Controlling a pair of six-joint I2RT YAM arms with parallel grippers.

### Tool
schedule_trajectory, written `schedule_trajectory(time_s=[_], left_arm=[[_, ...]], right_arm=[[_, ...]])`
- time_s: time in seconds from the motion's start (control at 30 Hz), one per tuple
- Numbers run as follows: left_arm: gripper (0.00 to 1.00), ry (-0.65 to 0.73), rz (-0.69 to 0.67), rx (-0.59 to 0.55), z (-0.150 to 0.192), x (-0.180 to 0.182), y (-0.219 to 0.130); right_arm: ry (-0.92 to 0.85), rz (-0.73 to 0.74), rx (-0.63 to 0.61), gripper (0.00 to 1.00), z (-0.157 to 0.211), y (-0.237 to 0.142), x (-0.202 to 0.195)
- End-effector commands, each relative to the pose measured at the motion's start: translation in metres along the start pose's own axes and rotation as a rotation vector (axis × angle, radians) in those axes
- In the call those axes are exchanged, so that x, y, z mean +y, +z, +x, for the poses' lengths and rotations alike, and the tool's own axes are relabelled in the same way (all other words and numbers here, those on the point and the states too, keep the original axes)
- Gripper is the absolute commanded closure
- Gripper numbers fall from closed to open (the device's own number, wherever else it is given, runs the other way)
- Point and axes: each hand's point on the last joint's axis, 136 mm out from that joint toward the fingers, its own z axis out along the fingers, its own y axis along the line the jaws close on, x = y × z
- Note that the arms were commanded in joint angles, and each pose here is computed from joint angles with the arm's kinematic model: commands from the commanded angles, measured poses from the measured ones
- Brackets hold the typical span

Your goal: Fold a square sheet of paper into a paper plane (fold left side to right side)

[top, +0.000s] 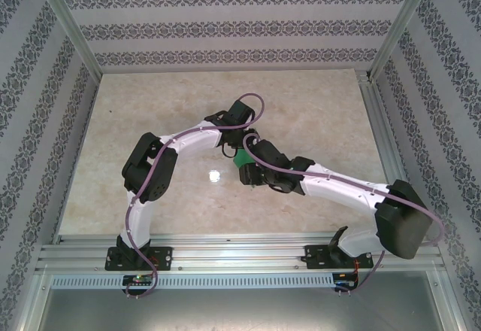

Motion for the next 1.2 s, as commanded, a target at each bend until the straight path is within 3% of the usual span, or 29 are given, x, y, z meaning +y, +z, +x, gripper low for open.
schedule_trajectory(time_s=[0.0,0.37,0.53,0.9,0.97,1.07,1.17], left_arm=[[0.71,0.006,0.005,0.003,-0.004,0.001,-0.003],[0.72,0.006,0.003,0.001,-0.005,0.001,-0.002],[0.71,0.009,-0.016,0.000,-0.004,0.005,-0.005],[0.66,0.004,-0.016,-0.012,-0.006,0.012,-0.013],[0.61,0.005,-0.008,-0.016,-0.007,0.012,-0.017],[0.45,-0.001,0.008,-0.037,-0.011,0.015,-0.028],[0.42,-0.022,0.044,-0.070,-0.017,0.021,-0.046]], right_arm=[[-0.007,0.034,-0.071,0.45,-0.022,-0.001,0.004],[-0.066,0.071,-0.041,0.44,-0.017,0.013,0.012],[-0.079,0.101,-0.030,0.59,-0.016,0.014,0.005],[-0.104,0.002,0.044,0.94,-0.011,0.019,0.004],[-0.097,-0.025,0.053,0.99,-0.010,0.021,0.004],[-0.089,-0.070,0.062,1.00,-0.011,0.023,0.004],[-0.082,-0.095,0.076,1.00,-0.009,0.026,0.002]])
